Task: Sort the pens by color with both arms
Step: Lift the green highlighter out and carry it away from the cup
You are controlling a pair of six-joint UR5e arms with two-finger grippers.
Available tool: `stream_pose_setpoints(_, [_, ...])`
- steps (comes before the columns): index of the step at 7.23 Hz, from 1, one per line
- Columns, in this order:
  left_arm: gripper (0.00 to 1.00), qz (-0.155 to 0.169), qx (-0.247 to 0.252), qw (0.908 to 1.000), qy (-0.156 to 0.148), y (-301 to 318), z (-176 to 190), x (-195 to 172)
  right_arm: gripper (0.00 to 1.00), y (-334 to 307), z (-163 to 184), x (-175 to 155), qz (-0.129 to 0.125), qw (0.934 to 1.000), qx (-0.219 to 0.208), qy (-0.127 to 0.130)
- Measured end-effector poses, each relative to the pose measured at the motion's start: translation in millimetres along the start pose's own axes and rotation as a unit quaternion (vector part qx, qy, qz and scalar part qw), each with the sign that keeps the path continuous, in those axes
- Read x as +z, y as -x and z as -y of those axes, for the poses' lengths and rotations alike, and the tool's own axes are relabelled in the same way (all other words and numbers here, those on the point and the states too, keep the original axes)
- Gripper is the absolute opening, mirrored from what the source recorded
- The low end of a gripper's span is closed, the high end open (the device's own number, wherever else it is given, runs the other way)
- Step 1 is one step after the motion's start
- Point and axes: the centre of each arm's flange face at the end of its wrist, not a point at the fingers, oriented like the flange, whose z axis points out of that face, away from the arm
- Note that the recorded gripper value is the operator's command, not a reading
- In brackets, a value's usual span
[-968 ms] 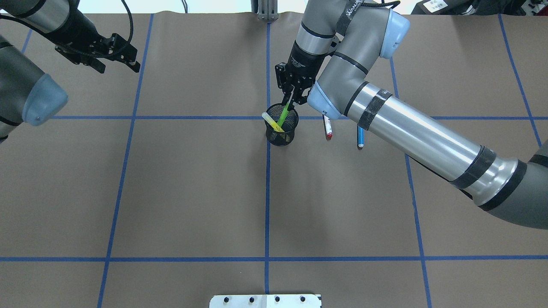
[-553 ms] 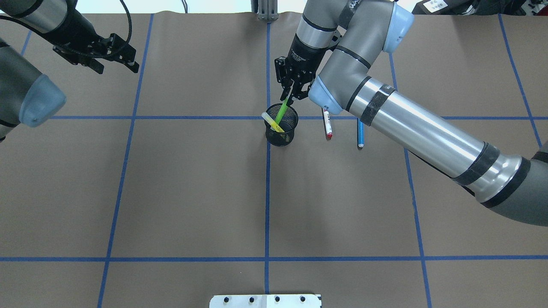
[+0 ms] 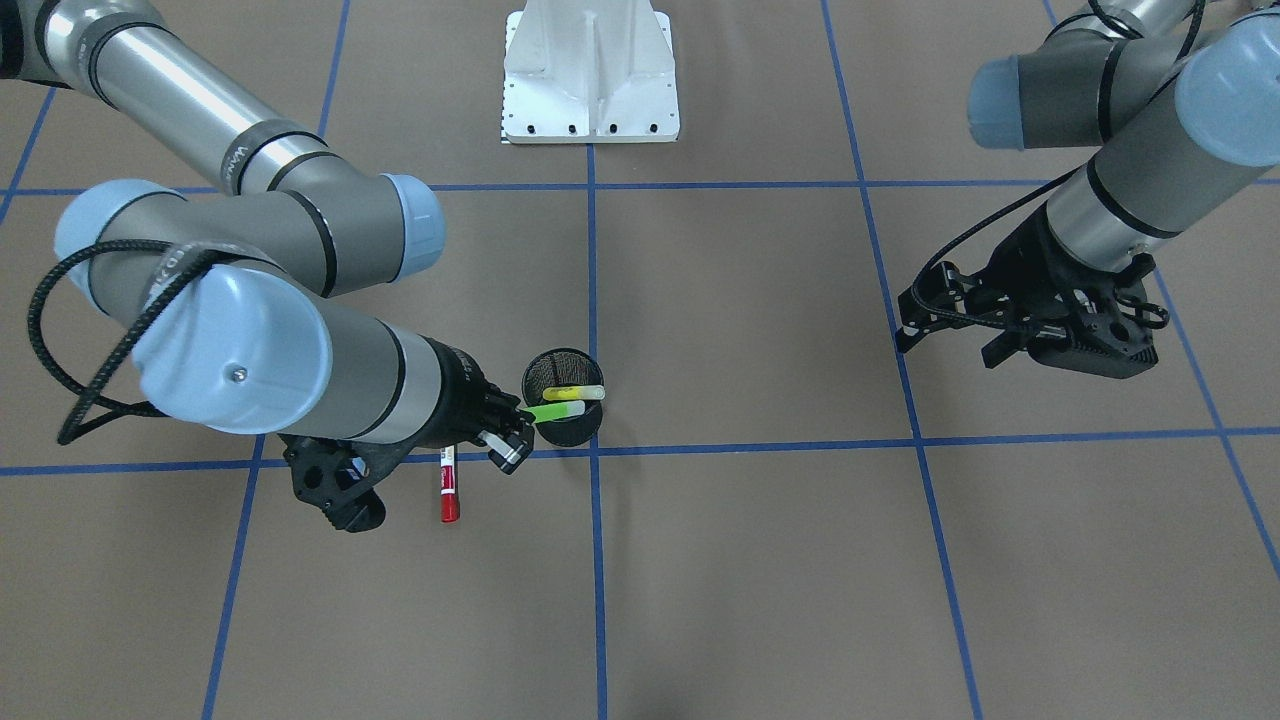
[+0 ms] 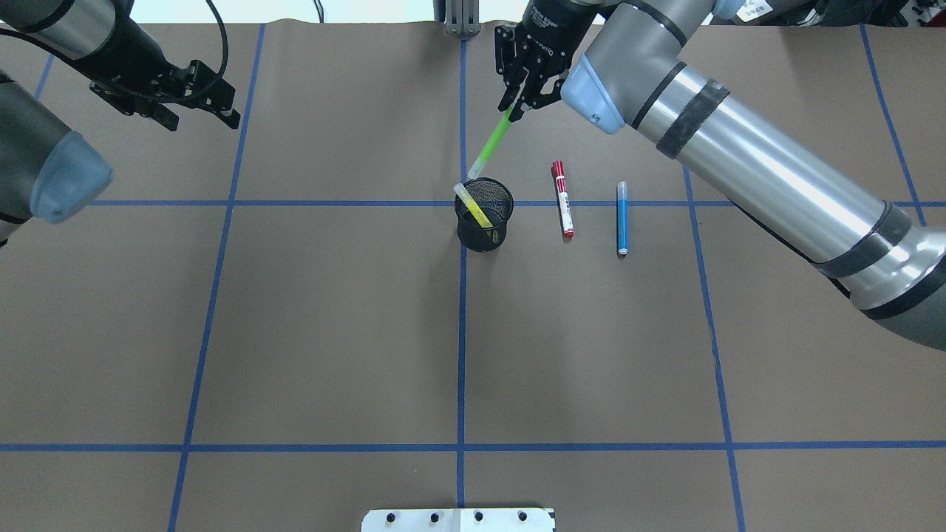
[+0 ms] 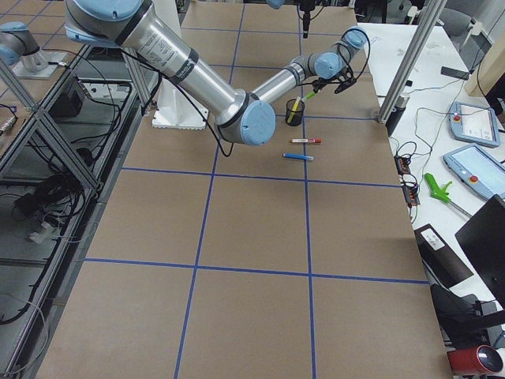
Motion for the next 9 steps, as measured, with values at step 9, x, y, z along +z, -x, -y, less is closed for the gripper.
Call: stream_pose_setpoints(9, [1.0, -0.001, -0.17, 0.985, 0.032, -193, 54, 92, 0.26, -59, 172, -20, -0.056, 0.9923, -0.106, 0.033])
